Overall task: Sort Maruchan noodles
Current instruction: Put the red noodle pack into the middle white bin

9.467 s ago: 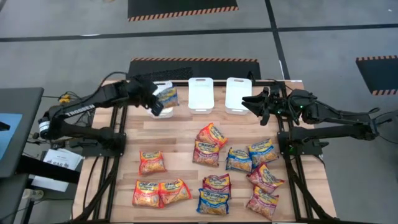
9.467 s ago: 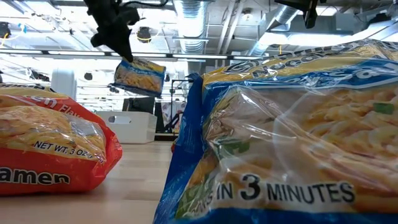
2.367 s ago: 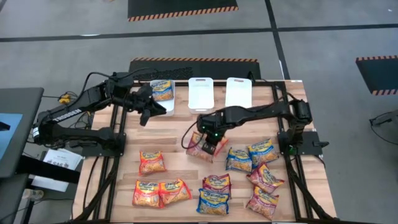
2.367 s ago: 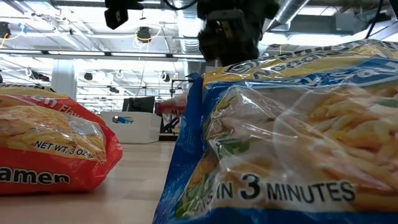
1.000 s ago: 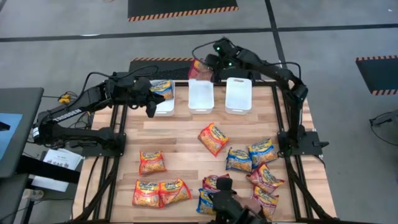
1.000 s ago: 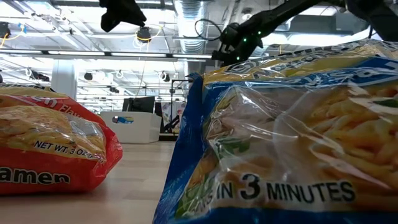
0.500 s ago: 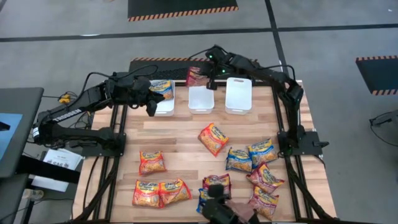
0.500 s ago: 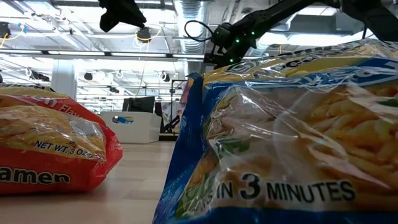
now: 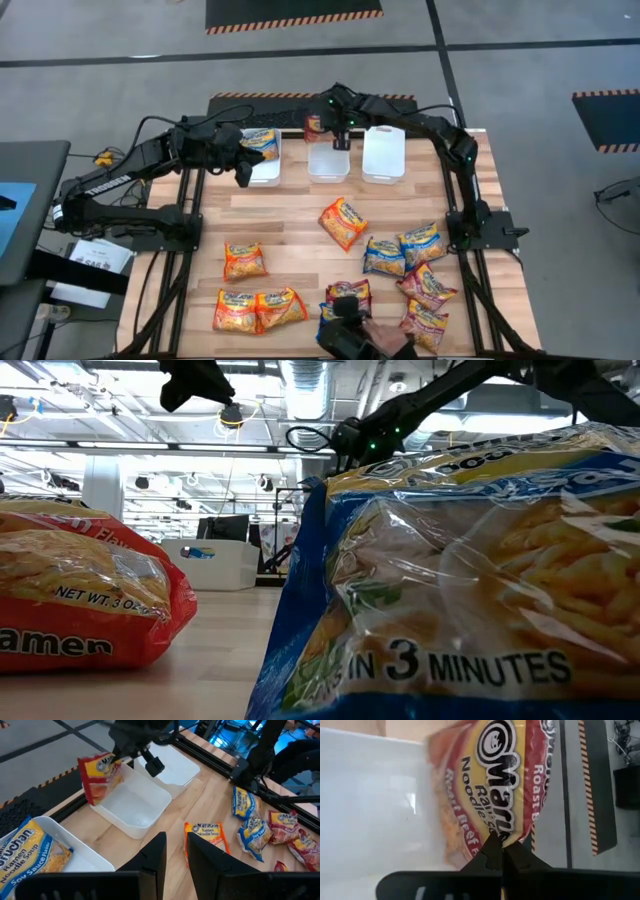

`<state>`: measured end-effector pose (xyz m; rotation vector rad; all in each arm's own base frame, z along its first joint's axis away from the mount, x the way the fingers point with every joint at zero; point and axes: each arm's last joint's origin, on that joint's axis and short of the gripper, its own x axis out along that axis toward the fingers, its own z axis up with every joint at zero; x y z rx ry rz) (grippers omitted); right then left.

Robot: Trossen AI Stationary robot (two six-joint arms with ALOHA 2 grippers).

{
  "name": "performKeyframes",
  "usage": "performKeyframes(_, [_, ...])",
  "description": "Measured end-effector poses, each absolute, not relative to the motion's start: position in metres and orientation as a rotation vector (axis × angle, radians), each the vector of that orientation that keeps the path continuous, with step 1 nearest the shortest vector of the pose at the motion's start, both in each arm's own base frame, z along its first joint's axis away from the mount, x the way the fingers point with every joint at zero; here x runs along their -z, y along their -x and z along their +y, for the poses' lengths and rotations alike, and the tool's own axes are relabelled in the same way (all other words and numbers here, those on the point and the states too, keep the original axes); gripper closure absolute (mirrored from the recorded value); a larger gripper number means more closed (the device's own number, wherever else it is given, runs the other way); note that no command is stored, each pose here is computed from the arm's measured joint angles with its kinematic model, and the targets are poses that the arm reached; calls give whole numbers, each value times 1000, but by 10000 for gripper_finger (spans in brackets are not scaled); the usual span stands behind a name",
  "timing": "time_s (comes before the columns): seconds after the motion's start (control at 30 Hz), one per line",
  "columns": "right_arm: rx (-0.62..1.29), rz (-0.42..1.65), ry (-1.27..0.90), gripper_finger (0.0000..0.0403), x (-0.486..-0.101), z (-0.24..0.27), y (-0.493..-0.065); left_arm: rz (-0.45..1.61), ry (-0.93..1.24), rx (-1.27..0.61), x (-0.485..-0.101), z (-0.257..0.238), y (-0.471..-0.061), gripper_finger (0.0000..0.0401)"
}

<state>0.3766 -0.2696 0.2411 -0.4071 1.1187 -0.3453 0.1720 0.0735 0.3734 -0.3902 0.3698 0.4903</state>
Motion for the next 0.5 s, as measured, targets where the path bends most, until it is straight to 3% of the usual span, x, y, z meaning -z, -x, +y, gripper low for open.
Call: performKeyframes(0.5, [391,1218,536,361,-242,-256,-383,421,399,-496,-369,73,-170,340])
